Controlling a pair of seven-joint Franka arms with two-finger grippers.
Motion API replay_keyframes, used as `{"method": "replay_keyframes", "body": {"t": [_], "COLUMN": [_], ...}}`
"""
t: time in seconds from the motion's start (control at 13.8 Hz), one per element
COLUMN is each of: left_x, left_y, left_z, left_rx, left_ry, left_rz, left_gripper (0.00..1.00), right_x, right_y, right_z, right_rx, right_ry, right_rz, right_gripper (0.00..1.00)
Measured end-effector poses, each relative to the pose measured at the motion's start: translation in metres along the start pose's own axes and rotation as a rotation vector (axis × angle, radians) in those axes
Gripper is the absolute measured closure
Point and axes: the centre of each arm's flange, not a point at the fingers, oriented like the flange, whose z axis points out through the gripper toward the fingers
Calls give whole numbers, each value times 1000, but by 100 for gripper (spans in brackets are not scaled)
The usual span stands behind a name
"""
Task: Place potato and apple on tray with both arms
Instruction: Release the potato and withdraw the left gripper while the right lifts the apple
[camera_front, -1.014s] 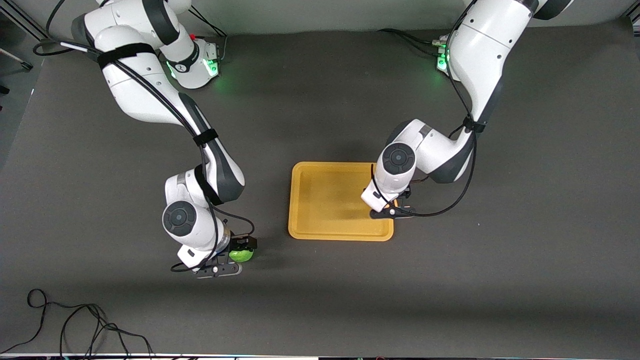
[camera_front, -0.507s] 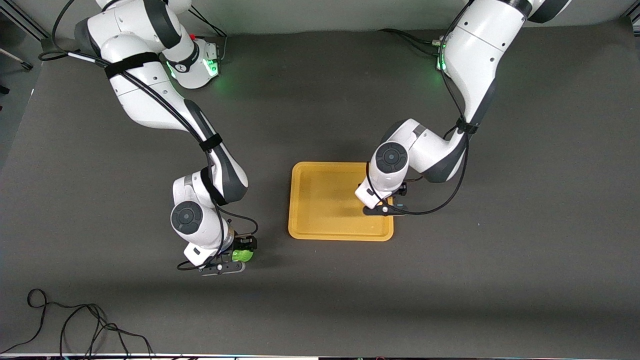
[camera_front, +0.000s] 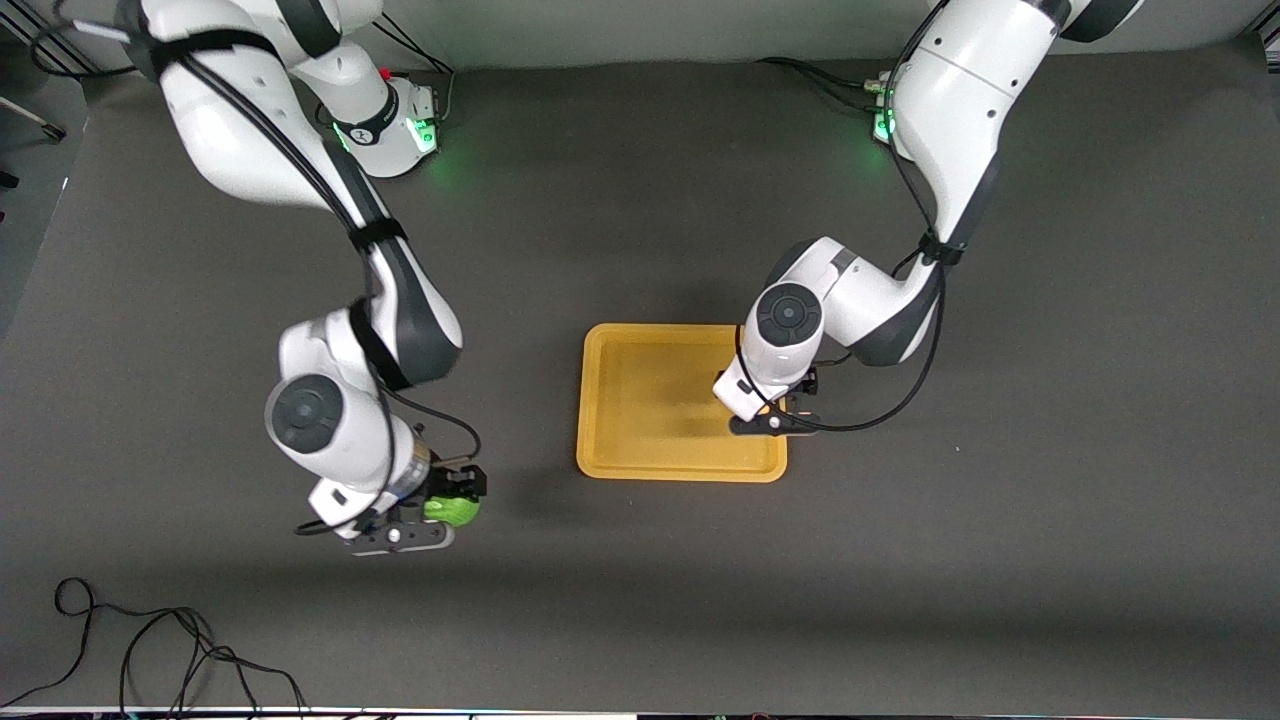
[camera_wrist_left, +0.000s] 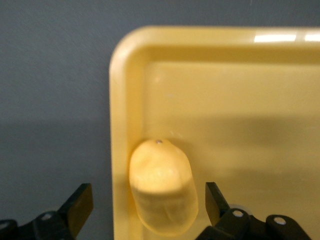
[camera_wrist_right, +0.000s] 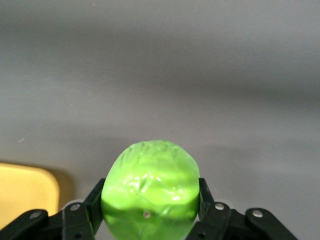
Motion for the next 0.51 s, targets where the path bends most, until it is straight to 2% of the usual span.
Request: {"method": "replay_keyframes", "body": {"t": [0.22, 0.36, 0.51], "left_x": [19, 32, 42], "left_y": [-37, -84, -149], "left_z": [-79, -150, -206], "left_rx": [9, -43, -58], "left_ry": [-5, -29, 6], "left_rz": [-34, -19, 4], "left_gripper": [0, 0, 0], "right_x": [-18, -29, -40], "right_y": [-1, -11, -43], "right_z": [-79, -107, -117], "right_rx": [-2, 4, 9], "right_ry": [-22, -24, -21], "right_rz": [-8, -13, 17], "right_gripper": [26, 26, 26]}}
